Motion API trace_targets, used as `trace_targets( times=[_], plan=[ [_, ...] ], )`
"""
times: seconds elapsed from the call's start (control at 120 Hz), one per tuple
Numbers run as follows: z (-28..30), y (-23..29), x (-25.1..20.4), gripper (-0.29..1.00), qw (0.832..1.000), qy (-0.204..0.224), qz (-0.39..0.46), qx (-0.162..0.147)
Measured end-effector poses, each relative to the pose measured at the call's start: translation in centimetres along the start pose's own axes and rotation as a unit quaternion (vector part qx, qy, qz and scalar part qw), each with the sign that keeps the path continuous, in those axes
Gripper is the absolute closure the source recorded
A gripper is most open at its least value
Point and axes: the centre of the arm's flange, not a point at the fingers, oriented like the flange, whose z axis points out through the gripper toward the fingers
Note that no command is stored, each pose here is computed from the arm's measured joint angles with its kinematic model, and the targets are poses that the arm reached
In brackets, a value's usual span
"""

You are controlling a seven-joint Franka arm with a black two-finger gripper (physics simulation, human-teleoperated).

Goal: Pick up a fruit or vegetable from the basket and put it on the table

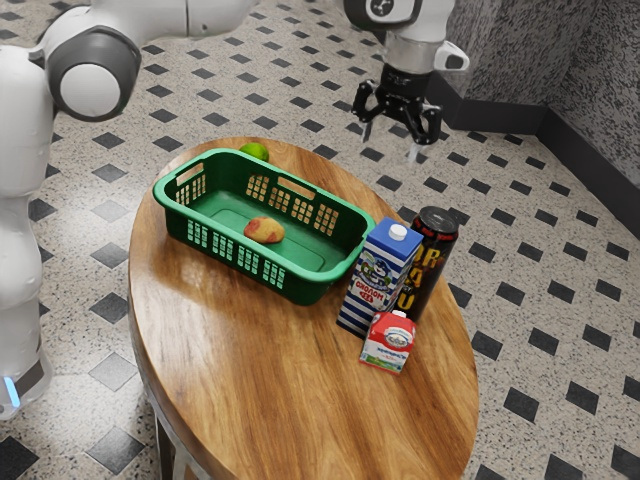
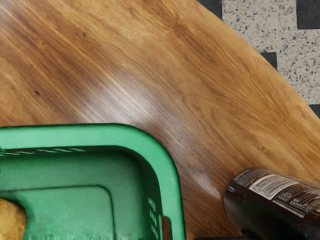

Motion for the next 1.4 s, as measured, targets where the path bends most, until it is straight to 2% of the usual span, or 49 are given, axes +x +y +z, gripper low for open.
trace_targets(
  times=[0.067,0.183,0.283,0.35,0.433,0.517,0.592,0.658,0.725,0.833,0.95,1.067,1.158,1.4],
  plan=[
    [0.0,-0.1,0.0,0.0,0.996,-0.003,-0.091,0.003],
    [-0.7,-0.1,-0.7,0.0,0.978,-0.001,-0.208,0.007],
    [-2.6,0.3,-3.1,0.0,0.971,0.0,-0.241,0.013],
    [-1.9,-0.1,-4.1,0.0,0.967,-0.025,-0.252,0.036],
    [-1.4,-3.1,-2.8,0.0,0.963,-0.055,-0.259,0.051],
    [-1.7,-5.5,-2.8,0.0,0.966,-0.068,-0.24,0.063],
    [1.5,-7.6,-4.0,0.0,0.97,-0.076,-0.206,0.107],
    [3.7,-8.5,-4.8,0.0,0.977,-0.066,-0.163,0.119],
    [3.6,-10.4,-6.9,0.01,0.984,-0.047,-0.125,0.114],
    [7.0,-14.1,-7.5,0.01,0.989,-0.056,-0.087,0.104],
    [9.6,-13.3,-6.6,0.02,0.994,-0.058,-0.015,0.094],
    [11.7,-13.7,-8.1,0.02,0.994,-0.062,0.041,0.082],
    [13.1,-14.4,-9.2,0.02,0.993,-0.063,0.073,0.072],
    [15.3,-14.9,-8.4,0.02,0.987,-0.069,0.132,0.056]
  ],
)
